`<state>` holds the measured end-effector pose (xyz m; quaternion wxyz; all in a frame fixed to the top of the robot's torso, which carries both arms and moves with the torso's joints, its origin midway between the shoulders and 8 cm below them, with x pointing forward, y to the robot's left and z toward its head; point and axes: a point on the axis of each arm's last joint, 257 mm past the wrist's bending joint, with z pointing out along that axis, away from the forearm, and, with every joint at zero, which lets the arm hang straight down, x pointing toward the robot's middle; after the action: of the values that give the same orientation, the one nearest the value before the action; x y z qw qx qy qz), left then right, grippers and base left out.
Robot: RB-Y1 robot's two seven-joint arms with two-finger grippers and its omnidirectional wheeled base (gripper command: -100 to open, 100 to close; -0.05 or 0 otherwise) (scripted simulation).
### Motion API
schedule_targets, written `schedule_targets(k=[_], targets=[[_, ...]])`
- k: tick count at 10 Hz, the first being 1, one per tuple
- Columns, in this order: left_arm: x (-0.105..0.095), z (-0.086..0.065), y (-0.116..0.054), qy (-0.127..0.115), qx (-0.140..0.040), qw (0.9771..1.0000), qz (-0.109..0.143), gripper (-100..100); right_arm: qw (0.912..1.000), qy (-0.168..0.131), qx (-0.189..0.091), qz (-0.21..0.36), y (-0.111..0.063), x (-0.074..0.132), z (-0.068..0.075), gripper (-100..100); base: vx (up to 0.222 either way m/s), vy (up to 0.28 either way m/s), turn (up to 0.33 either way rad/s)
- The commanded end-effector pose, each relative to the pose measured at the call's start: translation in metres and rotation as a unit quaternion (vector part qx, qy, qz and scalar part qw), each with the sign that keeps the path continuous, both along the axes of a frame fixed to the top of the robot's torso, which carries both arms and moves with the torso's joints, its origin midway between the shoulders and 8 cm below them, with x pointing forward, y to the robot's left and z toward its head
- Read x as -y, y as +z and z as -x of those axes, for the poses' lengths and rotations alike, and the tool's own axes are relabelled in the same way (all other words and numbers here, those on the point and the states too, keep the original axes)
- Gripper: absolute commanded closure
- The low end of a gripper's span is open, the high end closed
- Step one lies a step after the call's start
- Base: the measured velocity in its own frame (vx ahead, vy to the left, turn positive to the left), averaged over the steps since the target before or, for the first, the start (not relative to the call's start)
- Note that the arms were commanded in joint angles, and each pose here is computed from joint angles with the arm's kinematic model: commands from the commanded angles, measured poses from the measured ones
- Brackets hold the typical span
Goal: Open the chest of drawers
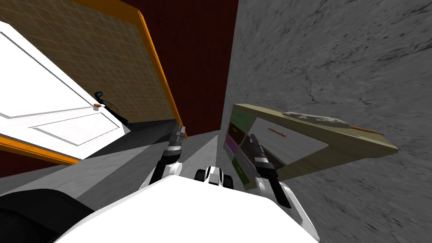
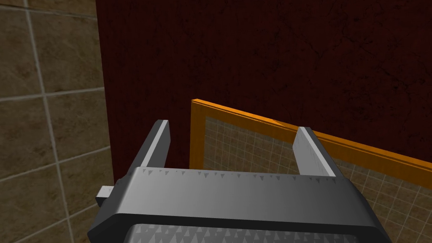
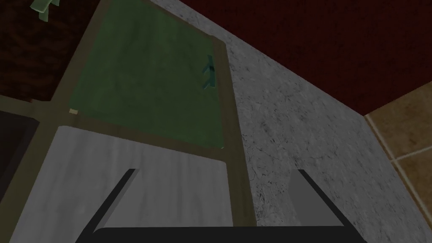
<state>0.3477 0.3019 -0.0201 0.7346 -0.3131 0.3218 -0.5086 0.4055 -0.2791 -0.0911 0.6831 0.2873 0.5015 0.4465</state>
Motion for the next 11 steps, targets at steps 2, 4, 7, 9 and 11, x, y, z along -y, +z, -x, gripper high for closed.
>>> schedule_targets(k=[2, 4, 7, 9, 11], targets=[[0.0, 0.0, 0.0, 0.0, 0.0, 1.0, 0.0, 0, 0.9907, -0.043, -0.061, 0.114, -0.049, 0.026, -0.014, -100, 0.1, 0.194, -0.022], [0.0, 0.0, 0.0, 0.0, 0.0, 1.0, 0.0, 0, 0.9766, -0.069, -0.097, 0.179, -0.076, 0.047, -0.019, -100, 0.119, 0.206, -0.019], [0.0, 0.0, 0.0, 0.0, 0.0, 1.0, 0.0, 0, 0.9422, -0.107, -0.154, 0.278, -0.117, 0.086, -0.023, -100, 0.146, 0.187, -0.005], [0.0, 0.0, 0.0, 0.0, 0.0, 1.0, 0.0, 0, 0.9091, -0.131, -0.193, 0.345, -0.143, 0.118, -0.023, -100, 0.146, 0.172, -0.016], [0.0, 0.0, 0.0, 0.0, 0.0, 1.0, 0.0, 0, 0.87, -0.153, -0.231, 0.408, -0.165, 0.153, -0.02, -100, 0.139, 0.2, -0.012]])
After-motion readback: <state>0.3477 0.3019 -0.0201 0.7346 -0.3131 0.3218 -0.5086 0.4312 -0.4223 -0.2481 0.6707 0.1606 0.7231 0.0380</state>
